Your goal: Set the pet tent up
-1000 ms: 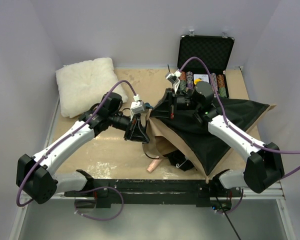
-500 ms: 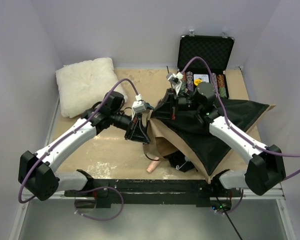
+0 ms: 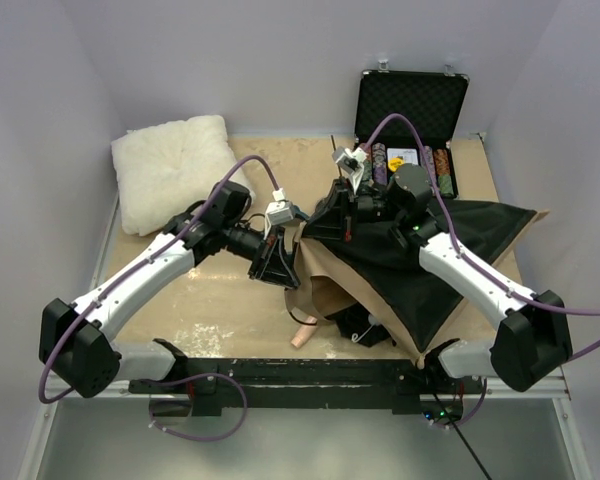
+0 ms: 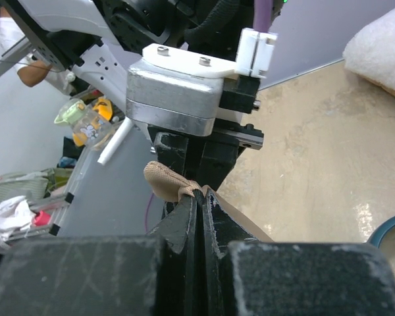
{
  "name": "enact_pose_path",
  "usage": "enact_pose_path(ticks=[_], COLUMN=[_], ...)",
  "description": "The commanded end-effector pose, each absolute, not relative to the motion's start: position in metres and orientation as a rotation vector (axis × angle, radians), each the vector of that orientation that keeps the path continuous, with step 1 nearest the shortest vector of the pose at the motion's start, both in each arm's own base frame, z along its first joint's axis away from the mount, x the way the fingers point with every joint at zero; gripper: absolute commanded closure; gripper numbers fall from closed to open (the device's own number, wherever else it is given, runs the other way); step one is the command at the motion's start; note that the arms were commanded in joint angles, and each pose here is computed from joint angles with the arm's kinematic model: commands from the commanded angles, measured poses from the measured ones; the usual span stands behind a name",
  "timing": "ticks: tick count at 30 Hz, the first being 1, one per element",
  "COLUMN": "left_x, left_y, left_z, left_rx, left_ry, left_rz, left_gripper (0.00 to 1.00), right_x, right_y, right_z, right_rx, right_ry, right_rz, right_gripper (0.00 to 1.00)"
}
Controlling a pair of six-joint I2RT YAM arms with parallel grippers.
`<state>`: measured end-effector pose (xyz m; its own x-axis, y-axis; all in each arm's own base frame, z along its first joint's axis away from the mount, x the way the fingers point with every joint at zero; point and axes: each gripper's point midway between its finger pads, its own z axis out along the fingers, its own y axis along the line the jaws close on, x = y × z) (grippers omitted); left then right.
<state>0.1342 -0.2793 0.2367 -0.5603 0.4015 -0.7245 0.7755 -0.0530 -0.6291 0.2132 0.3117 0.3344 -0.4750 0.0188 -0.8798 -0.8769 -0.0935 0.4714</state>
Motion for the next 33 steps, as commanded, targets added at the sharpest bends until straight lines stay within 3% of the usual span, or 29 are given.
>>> enact_pose_path(ticks=[1,26,32,33], left_x=[0.099,0.149,0.161,0.165], left_y=[-0.260,-0.282,-0.283,-0.283], left_z=[0.200,0.274,0.295,0.299], left_rx=[1.083,1.219,1.238,1.233], left_ry=[2.389,2.057,1.917,1.895], left_rz=[-1.742,-1.566,-1.477,-1.457], left_gripper=[1.00,1.00,1.00,0.96], right_x=[0.216,0.210,0.212,0.214], right_y=[0.304,0.314,0.314,0.313], right_z=[0.417,0.364,0.389,0.399], right_rx=[-0.998,-1.164,-1.146,-1.138], right_ry=[1.119,1.223,1.182,1.163], right_rz=[1.387,1.303,1.286,1.269], right_gripper=[1.00,1.00,1.00,1.00])
